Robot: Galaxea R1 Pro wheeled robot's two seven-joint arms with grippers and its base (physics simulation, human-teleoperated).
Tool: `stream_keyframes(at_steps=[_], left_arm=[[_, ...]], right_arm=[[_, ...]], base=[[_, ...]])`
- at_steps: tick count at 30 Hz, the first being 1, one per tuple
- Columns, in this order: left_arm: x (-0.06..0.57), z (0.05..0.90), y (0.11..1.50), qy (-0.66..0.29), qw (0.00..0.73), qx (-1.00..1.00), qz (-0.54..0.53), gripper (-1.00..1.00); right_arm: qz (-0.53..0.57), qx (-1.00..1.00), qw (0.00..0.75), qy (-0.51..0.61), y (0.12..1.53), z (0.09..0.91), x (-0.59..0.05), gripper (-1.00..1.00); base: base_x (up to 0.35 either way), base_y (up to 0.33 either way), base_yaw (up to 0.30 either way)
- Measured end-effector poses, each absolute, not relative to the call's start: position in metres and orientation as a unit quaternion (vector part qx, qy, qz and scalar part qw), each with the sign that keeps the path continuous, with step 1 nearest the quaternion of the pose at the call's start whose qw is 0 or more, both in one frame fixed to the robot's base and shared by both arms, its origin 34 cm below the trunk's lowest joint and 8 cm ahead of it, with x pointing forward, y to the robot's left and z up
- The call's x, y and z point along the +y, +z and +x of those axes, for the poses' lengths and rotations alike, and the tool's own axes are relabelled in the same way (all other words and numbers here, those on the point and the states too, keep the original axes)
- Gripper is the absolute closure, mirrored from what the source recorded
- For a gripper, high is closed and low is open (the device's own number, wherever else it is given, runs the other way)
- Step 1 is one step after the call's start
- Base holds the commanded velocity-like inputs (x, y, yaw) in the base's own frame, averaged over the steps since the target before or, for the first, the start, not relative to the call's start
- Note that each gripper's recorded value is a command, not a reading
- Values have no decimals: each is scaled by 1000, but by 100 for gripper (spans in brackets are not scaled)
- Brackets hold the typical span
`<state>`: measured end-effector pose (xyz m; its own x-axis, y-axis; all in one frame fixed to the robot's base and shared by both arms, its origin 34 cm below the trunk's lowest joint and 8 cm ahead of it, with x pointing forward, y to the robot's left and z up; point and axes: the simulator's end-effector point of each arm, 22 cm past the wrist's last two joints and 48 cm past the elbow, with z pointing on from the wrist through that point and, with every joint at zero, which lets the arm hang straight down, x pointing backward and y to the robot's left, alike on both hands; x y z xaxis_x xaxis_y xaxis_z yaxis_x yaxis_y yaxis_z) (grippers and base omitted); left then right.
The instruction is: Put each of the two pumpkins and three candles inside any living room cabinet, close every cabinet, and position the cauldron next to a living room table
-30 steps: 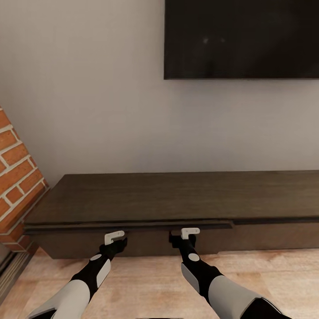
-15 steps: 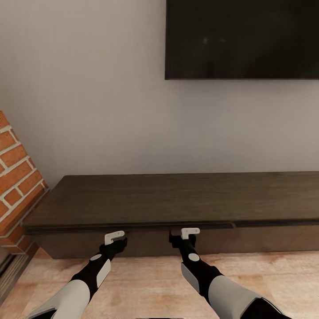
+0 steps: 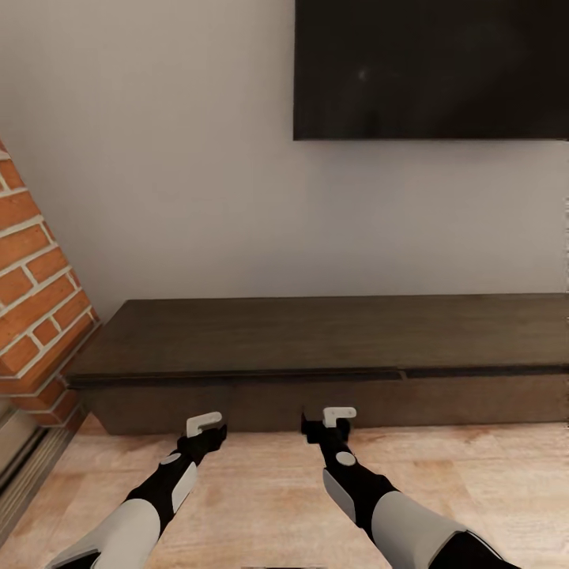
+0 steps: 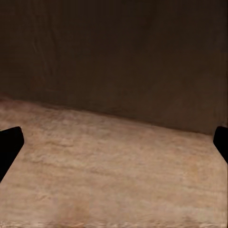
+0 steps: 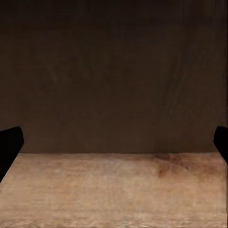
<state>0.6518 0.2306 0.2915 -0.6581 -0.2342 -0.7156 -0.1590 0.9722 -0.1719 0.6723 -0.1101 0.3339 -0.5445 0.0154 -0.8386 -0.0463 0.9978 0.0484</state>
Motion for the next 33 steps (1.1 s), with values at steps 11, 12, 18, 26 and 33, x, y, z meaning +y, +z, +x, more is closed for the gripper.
stream_keyframes(at_steps=[11, 12, 18, 26, 33], left_arm=[[238, 614, 284, -63, 197, 972, -112, -100], [238, 611, 285, -65, 183, 975, -113, -100], [243, 607, 322, -71, 133, 982, -113, -100], [246, 612, 344, -66, 143, 982, -108, -100], [247, 616, 360, -66, 152, 980, -108, -100]], right_arm=[[9, 963, 266, 33, 275, 614, -114, -100], [11, 965, 259, 36, 276, 614, -113, -100], [1, 966, 247, 71, 322, 634, -85, -100], [-1, 962, 264, 71, 350, 644, -83, -100], [-11, 973, 227, 34, 356, 631, -97, -100]], base=[[-235, 0, 0], [-28, 0, 0], [-8, 0, 0], [0, 0, 0], [-50, 0, 0]])
